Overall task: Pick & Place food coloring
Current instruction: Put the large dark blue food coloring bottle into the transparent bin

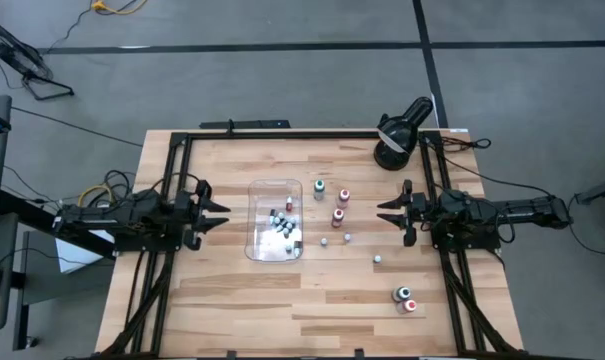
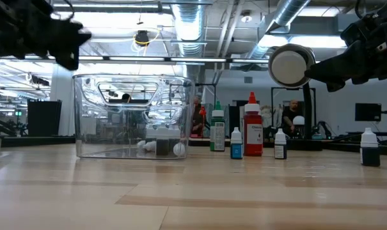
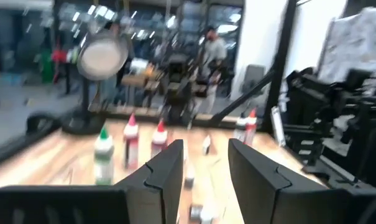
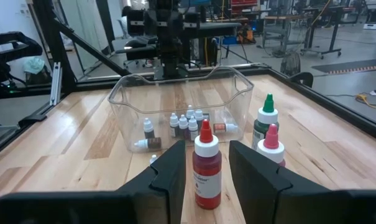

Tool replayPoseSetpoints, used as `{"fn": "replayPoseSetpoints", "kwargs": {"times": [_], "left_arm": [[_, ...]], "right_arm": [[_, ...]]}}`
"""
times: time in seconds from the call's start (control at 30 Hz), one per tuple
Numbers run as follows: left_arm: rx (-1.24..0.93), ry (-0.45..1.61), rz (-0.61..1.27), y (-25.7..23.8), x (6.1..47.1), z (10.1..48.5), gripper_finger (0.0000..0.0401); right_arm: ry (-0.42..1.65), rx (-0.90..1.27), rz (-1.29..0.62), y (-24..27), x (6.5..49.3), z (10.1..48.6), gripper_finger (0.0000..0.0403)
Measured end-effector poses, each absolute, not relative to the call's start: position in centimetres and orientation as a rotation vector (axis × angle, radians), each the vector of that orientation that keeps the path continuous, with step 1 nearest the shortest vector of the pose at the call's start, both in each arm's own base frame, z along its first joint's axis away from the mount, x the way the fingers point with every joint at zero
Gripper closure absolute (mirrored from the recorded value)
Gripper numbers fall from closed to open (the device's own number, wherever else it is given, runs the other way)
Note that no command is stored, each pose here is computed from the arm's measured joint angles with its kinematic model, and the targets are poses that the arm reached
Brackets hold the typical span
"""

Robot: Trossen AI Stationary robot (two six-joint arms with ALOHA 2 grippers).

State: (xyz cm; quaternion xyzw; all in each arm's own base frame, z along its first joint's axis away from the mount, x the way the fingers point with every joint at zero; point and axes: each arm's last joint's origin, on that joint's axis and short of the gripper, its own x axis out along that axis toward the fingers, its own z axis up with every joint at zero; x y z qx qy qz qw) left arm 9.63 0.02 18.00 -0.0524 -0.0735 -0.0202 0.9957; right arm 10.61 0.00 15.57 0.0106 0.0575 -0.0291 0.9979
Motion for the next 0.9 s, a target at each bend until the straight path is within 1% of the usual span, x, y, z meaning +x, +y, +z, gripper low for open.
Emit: {"fn": "replayPoseSetpoints", "kwargs": {"times": [0.17, 0.27, 0.47, 0.9], "left_arm": [[-0.172, -0.043, 0.013, 0.17, 9.74, 16.95, 0.0283], [-0.178, -0.043, 0.025, 0.20, 9.74, 16.94, 0.0283], [-0.119, -0.039, 0.027, 0.20, 9.75, 16.91, 0.0283], [-0.117, -0.038, 0.027, 0.20, 9.76, 16.87, 0.0283]], "right_arm": [[0.115, 0.021, -0.058, 0.00, 10.61, 15.58, 0.0290], [0.115, 0.021, -0.058, 0.00, 10.61, 15.57, 0.0290], [0.115, 0.021, -0.059, 0.00, 10.61, 15.58, 0.0290], [0.115, 0.021, -0.058, 0.00, 10.61, 15.58, 0.0290]]}}
